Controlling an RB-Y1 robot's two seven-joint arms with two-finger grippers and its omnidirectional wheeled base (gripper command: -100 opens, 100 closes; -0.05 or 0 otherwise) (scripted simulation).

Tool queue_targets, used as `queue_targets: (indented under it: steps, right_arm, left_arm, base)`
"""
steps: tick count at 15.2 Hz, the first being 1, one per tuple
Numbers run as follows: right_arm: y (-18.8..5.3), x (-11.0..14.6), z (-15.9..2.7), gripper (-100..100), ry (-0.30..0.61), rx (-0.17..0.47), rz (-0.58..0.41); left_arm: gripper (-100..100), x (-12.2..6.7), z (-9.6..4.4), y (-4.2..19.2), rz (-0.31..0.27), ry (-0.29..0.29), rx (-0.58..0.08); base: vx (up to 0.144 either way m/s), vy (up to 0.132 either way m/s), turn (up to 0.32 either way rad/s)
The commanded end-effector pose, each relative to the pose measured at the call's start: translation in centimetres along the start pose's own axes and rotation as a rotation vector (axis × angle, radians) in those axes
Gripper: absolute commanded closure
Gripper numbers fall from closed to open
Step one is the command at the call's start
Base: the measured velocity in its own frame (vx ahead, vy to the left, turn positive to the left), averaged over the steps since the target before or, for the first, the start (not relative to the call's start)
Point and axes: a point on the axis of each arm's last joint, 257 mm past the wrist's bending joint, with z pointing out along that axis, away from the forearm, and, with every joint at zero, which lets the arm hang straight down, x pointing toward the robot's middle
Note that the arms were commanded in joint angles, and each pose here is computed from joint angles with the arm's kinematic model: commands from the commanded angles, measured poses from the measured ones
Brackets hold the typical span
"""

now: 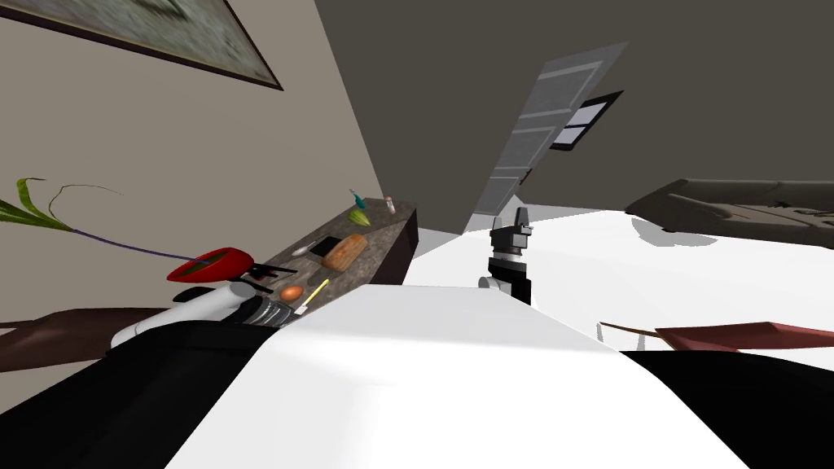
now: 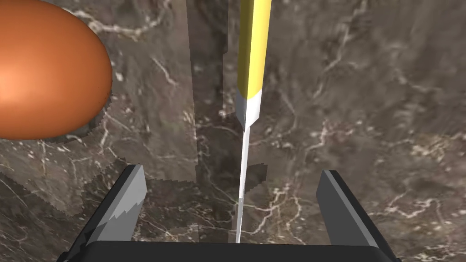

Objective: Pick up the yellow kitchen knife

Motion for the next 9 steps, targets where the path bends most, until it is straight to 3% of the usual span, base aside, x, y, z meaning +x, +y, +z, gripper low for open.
queue_targets:
  steps: [1, 7, 9]
  right_arm:
    - [0.0, 0.0, 0.0, 0, 0.000, 0.000, 0.000]
    - [0.0, 0.0, 0.0, 0, 0.000, 0.000, 0.000]
    - [0.0, 0.0, 0.0, 0, 0.000, 0.000, 0.000]
  left_arm:
    - [-100, -0.4, 0.0, 1.1, -0.009, -0.007, -0.049]
    - [-100, -1.1, -0.3, 3.3, -0.018, -0.027, -0.147]
    - [-100, -1.1, -0.2, 3.0, -0.017, -0.023, -0.134]
  base:
    - [0.007, 0.058, -0.076]
    - [0.013, 0.048, -0.040]
    - [0.007, 0.029, -0.014]
